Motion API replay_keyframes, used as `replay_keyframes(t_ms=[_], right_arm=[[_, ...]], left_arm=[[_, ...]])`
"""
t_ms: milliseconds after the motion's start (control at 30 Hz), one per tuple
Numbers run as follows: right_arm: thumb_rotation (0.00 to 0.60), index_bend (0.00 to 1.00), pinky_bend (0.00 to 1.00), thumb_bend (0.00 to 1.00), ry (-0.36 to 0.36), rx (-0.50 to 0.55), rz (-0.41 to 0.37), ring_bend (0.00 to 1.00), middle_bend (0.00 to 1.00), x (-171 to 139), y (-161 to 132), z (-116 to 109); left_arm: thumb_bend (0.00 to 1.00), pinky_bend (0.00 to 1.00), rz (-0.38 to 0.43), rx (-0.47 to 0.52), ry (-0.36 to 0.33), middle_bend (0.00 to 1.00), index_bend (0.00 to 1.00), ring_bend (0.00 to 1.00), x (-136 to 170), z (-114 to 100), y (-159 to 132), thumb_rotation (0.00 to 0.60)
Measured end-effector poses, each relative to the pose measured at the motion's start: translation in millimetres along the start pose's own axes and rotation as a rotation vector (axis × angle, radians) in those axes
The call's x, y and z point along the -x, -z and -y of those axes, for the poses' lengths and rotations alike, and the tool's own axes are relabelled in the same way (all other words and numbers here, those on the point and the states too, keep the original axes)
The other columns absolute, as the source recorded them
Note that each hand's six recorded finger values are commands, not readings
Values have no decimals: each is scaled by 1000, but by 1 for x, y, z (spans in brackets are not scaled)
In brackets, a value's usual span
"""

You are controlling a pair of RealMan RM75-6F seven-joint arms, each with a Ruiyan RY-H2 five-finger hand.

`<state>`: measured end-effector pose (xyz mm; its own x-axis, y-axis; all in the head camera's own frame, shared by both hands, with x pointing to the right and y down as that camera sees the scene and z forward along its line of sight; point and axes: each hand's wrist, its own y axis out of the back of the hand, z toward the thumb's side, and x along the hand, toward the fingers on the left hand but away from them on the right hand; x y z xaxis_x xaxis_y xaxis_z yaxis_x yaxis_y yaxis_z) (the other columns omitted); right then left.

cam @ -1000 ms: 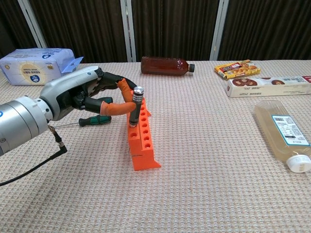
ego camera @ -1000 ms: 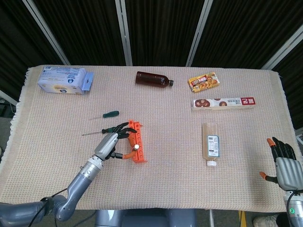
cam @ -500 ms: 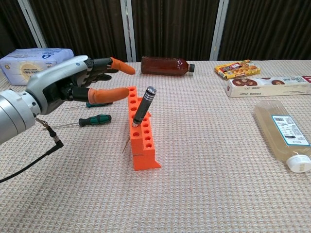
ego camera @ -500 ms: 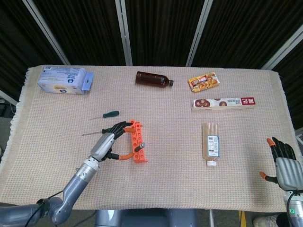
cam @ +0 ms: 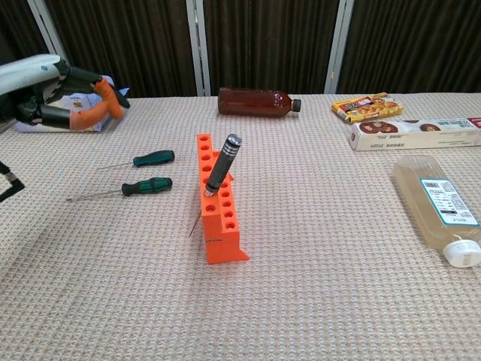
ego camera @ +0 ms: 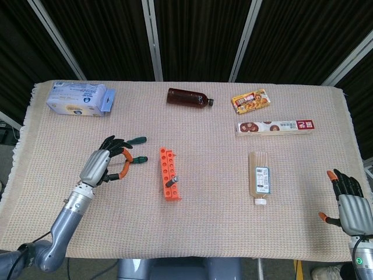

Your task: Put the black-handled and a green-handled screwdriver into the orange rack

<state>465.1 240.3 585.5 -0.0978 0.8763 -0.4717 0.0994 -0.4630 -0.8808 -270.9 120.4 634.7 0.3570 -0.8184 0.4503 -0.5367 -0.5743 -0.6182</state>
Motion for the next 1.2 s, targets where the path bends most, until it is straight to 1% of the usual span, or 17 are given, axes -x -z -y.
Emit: replay_keyframes(t_ms=[133, 200, 267, 333, 400, 433, 500, 633, 767, 900, 1000, 1100, 1200], right_arm=[[600, 0, 0, 3, -3, -1, -10, 0, 0, 0, -3, 1], [600, 0, 0, 4, -4, 0, -13, 0, 0, 0, -4, 1], [600, 0, 0, 4, -4, 0, -15, 0, 0, 0, -5, 1], [600, 0, 0, 3, -4, 0, -15, 0, 0, -1, -6, 1], [600, 0, 0, 4, -3, -1, -15, 0, 0, -2, -6, 1], [600, 0, 0, 4, -2, -2, -15, 0, 0, -2, -6, 1], [600, 0, 0, 4, -3, -2, -13, 0, 0, -3, -6, 1], [600, 0, 0, 3, -2, -1, -8, 0, 0, -4, -4, 0], [600, 0, 0, 4, -4, 0, -2, 0, 0, -5, -3, 1], [600, 0, 0, 3, -6, 2, 4, 0, 0, -4, -1, 1], [600, 0, 0, 4, -8, 3, 7, 0, 0, -4, 0, 2], [600, 0, 0, 3, -10, 3, 8, 0, 0, -4, 1, 3], [600, 0, 0, 4, -11, 4, 8, 0, 0, -4, 1, 3]], left_arm=[[532, 24, -93, -135, 52, 243, 513, 118, 0, 3, 27, 520], [521, 11, -147, -219, 77, 227, 509, 101, -1, 5, 43, 522], [466, 0, -189, -289, 96, 207, 502, 75, -4, 7, 55, 526], [370, 0, -229, -359, 112, 186, 495, 45, -8, 10, 66, 534], [282, 0, -249, -419, 122, 164, 491, 15, -15, 14, 71, 542], [259, 0, -251, -441, 125, 155, 490, 3, -18, 17, 72, 545], [253, 0, -245, -489, 130, 148, 491, 0, -28, 23, 69, 547], [254, 0, -237, -525, 124, 136, 482, 0, -50, 38, 58, 556], [254, 0, -242, -580, 92, 114, 459, 0, -66, 41, 50, 555], [253, 0, -254, -632, 79, 87, 431, 0, -79, 47, 47, 557], [252, 0, -255, -633, 95, 75, 411, 0, -86, 55, 42, 558], [252, 0, -247, -619, 119, 74, 418, 0, -91, 65, 36, 559], [253, 0, -241, -613, 129, 73, 427, 0, -93, 70, 32, 561]])
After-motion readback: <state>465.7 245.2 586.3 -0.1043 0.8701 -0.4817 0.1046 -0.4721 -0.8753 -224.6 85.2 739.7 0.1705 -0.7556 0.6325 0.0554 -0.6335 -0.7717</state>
